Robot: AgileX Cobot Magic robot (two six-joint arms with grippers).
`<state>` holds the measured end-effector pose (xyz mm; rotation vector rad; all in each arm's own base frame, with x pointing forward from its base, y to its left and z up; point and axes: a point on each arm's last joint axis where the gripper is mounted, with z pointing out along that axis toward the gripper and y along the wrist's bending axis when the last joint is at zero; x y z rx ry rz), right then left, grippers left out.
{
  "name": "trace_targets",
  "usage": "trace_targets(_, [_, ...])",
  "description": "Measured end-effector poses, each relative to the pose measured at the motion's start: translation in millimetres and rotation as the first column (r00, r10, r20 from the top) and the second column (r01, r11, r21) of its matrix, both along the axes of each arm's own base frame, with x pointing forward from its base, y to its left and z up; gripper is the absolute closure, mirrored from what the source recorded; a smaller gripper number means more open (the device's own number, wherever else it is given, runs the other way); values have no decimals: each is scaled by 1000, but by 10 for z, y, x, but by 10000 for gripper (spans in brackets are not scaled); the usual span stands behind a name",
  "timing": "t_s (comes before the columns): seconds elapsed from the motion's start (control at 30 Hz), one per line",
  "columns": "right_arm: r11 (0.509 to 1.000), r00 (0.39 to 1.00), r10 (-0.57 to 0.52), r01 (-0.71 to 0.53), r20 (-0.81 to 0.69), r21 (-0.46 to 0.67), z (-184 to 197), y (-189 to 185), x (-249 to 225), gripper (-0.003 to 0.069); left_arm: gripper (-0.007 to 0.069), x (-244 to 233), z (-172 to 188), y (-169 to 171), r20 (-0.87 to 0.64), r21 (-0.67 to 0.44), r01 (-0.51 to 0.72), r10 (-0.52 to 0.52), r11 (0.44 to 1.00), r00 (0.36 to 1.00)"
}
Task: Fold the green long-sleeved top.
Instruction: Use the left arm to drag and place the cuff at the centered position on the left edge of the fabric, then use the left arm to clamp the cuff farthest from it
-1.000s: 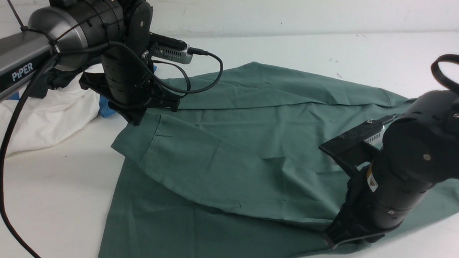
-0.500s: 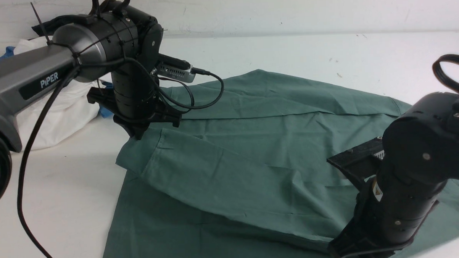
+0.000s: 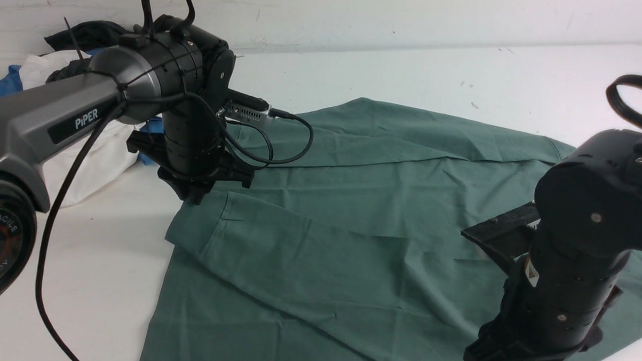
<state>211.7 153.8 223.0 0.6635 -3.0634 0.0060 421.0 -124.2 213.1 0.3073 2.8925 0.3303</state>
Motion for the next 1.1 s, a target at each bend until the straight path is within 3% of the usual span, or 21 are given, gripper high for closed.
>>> trace_targets(0.17, [1000, 1000, 1, -1, -1, 0, 0, 0, -1, 263, 286, 57, 83, 70, 62, 66, -40, 36, 997, 997])
trace_targets(0.27, [1000, 1000, 4, -4, -1, 0, 0, 0, -1, 262, 272, 88, 166, 99, 92, 50, -101, 96, 994, 991])
trace_targets(0.4, [1000, 1000, 18, -18, -1, 0, 0, 0, -1, 260, 315, 268, 439, 242, 140, -143, -221, 241, 965, 960])
trace_targets(0.47, [1000, 1000, 19, -19, -1, 0, 0, 0, -1, 260, 327, 310, 464, 270, 138, -190, -237, 265, 953, 954])
trace_targets(0.53, [1000, 1000, 20, -20, -1, 1, 0, 1, -1, 260, 347, 468, 487, 389, 139, -299, -277, 328, 913, 934])
trace_targets(0.67, [1000, 1000, 20, -20, -1, 1, 0, 1, -1, 260, 355, 713, 233, 508, 106, -385, -315, 380, 868, 919])
trace_targets(0.87, [1000, 1000, 19, -19, 0, 9, 0, 8, 0, 260, 356, 947, -229, 539, 148, -369, -302, 376, 879, 915])
trace_targets(1.1, [1000, 1000, 18, -18, 3, 12, 0, 11, 3, 260, 356, 1079, -500, 515, 198, -397, -274, 374, 876, 906])
